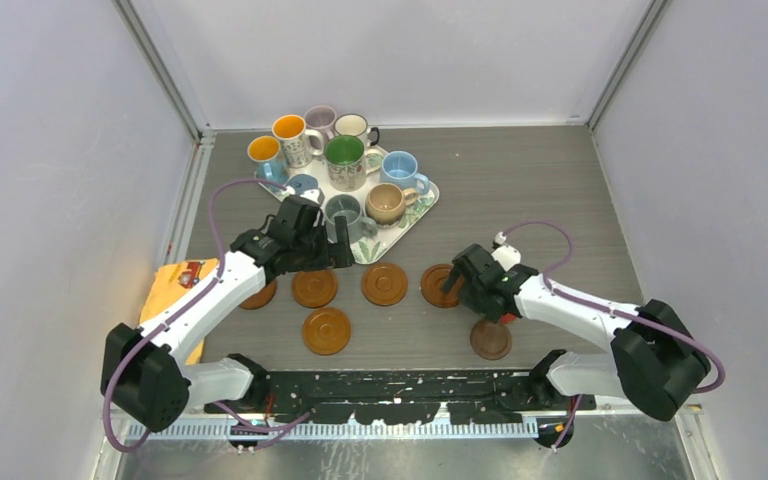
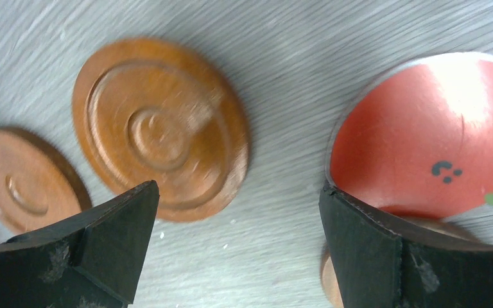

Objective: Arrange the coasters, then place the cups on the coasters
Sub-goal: Move the coaster to the center of the board.

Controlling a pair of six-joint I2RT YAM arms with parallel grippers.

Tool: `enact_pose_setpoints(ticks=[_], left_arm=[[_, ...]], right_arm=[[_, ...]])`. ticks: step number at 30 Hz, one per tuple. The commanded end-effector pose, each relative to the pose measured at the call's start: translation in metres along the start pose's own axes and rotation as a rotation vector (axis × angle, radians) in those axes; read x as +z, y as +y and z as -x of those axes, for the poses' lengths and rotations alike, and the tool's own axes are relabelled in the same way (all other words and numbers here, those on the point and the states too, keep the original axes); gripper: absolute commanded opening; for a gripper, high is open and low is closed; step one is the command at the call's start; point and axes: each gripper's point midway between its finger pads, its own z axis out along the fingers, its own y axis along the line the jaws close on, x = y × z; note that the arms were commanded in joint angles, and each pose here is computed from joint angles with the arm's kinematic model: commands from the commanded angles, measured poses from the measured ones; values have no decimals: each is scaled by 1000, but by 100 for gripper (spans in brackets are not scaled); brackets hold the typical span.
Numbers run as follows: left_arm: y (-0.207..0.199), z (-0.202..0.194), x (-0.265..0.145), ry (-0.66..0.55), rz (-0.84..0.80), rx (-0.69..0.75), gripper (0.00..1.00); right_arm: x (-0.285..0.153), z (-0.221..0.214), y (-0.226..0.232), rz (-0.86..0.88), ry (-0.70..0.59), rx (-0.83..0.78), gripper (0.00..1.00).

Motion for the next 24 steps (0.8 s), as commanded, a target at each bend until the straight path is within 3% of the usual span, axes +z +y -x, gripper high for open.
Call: enact_pose_setpoints(ticks=[1,12,17,24], left_arm=[[-3,9,-8,-41,-10,8,100],[-4,10,-11,-48,-17,12,100],[-3,9,-12,-55,-17,14,100],[-4,9,-13,-65,-33,15,100]], right_arm=[[1,25,-31,-92,-55,1,100],[-5,75,-36,-124,-71,16,100],[-34,68,-62,-220,-55,55,100],[-65,30,-107,-387,83,112,100]])
